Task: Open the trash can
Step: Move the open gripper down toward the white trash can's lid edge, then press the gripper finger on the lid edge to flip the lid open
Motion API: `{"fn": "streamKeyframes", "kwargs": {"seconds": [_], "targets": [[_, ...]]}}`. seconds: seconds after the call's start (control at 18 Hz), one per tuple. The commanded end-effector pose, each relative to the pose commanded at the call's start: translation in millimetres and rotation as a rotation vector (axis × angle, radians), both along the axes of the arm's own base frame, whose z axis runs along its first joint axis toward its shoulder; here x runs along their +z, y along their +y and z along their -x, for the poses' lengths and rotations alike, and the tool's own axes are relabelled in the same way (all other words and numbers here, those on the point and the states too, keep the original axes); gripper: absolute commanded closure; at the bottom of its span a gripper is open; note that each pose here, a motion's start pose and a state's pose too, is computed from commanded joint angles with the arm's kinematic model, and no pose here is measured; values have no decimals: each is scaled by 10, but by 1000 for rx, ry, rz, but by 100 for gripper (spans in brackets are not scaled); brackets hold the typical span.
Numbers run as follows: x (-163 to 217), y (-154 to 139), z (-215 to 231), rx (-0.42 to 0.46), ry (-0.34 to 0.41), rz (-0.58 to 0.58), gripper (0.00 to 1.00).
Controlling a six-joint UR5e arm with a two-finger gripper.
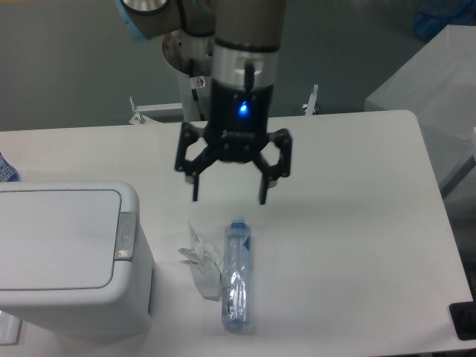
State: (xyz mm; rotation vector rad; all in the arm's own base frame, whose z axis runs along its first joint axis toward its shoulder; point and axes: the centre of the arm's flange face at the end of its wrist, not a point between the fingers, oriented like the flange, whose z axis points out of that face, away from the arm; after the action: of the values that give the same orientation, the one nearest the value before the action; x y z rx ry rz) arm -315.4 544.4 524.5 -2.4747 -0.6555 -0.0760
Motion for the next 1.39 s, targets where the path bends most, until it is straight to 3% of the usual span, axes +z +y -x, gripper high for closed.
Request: {"fn": "streamKeyframes", "kwargs": {"seconds": [0.39,1.39], "targets": [[-123,192,-171,-40,2,6,0],[-369,342,-318,-64,-33,36,0]]}}
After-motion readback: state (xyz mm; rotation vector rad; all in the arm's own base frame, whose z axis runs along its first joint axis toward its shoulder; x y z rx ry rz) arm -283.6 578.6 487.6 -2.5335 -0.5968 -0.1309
